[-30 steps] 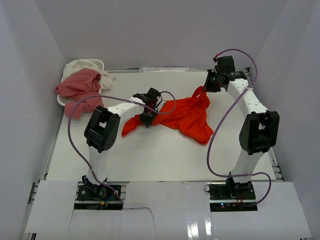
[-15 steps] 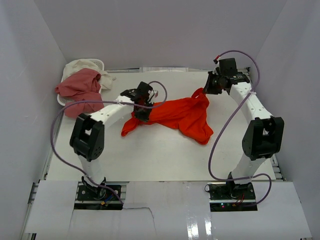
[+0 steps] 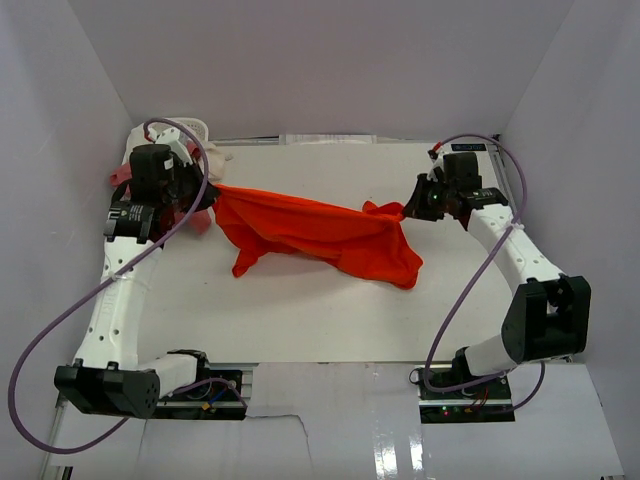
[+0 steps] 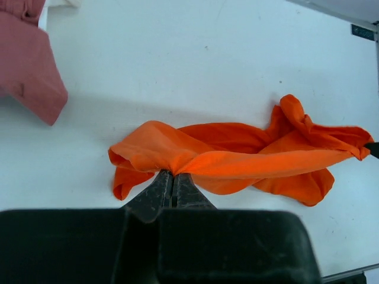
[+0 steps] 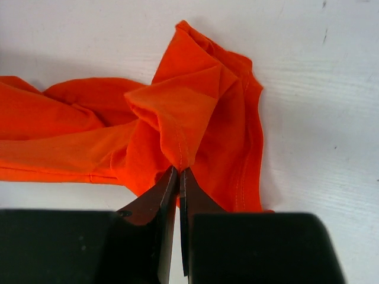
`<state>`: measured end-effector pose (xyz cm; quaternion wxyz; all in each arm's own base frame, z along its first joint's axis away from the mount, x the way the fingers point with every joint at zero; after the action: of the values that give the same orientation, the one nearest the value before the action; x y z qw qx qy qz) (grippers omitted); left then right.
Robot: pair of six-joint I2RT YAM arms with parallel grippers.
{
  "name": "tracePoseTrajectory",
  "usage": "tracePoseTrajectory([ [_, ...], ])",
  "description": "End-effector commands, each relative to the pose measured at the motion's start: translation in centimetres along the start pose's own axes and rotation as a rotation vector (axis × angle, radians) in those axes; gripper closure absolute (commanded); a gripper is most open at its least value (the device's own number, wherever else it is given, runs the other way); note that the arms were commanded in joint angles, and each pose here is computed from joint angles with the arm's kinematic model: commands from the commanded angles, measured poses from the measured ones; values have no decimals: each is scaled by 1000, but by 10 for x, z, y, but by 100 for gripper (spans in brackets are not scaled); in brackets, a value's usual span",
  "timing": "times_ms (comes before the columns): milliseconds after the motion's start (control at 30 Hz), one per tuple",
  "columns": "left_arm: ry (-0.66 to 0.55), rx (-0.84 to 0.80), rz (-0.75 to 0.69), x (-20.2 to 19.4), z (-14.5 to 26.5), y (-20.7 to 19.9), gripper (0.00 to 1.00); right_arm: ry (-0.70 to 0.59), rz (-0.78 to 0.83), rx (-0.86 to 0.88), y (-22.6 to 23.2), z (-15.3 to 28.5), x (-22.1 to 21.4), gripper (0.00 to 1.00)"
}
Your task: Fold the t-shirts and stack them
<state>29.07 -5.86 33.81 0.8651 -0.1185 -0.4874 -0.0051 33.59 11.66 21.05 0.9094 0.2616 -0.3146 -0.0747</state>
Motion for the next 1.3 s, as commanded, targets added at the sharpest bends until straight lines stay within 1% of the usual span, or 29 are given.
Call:
tracePoseTrajectory([
  [0,75,21,60,-19,-10,11,100,-112,-15,125,20,17,9,92],
  [67,82,11,70,-22,-13,11,100,-75,-91,192,24,15,-12,92],
  [133,75,6,74,-23,-14,11,100,-39,-80,328,53,20,-33,92],
  [200,59,19,74,-20,-14,13,100,-23,-27,388,81,27,-49,92],
  [233,58,23,69,-19,-14,14,100,24,39,464,109,30,-69,92],
  [267,56,26,66,-18,-15,14,100,49,67,509,125,32,-74,91],
  [300,59,31,63,-18,-16,15,100,121,112,587,147,38,-93,87],
  [333,57,33,63,-18,-16,15,100,156,131,620,157,40,-100,80],
  [367,59,37,64,-18,-16,16,100,185,148,654,168,40,-103,64],
  [400,56,38,62,-18,-16,16,100,237,175,706,178,45,-113,52],
  [433,55,41,63,-19,-15,16,100,239,185,715,180,46,-113,38],
  [467,50,43,62,-19,-15,17,100,221,192,716,181,51,-113,12],
  [500,54,51,61,-21,-15,18,100,162,202,685,178,52,-106,3],
  [567,52,63,52,-23,-14,21,100,58,233,641,175,64,-94,5],
  [633,49,85,47,-23,-13,24,100,-35,277,515,164,65,-79,4],
  [700,47,96,43,-23,-13,27,100,-70,324,425,157,66,-69,2],
  [767,41,102,45,-22,-12,29,100,-81,423,337,147,51,-63,0],
  [833,42,104,49,-22,-11,30,100,-70,478,269,140,40,-59,0],
  [867,32,104,50,-22,-9,30,100,-33,486,226,136,24,-61,0],
  [900,43,105,54,-27,-10,30,100,-17,490,205,138,21,-58,5],
  [933,49,104,57,-30,-10,31,100,33,492,170,133,2,-63,7],
  [967,49,96,57,-33,-9,30,100,50,495,158,134,-6,-64,14],
  [1000,56,96,60,-37,-10,30,100,91,505,136,131,-22,-70,16],
  [1033,76,97,62,-45,-12,32,100,88,522,137,136,-28,-66,19],
  [1100,80,88,61,-50,-13,31,100,112,547,116,137,-43,-67,19],
  [1133,87,84,61,-52,-13,31,100,162,556,84,132,-59,-74,23],
  [1167,92,79,60,-55,-14,31,100,164,581,100,140,-63,-70,25],
  [1233,93,77,59,-55,-14,31,100,235,596,71,137,-81,-79,24],
  [1267,96,78,58,-56,-15,31,100,229,607,83,146,-83,-77,23],
])
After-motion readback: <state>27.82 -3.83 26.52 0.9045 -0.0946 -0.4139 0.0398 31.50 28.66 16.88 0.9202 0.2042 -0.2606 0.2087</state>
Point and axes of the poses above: each gripper's point midway between its finger pads, its own z axis back along the fingers, its own y axis along the line the jaws close on, x = y × z, the point moved 5 cm from there along z, back along the fingers, and after that the axes turned 11 degrees about -z, right-handed, at the moved point
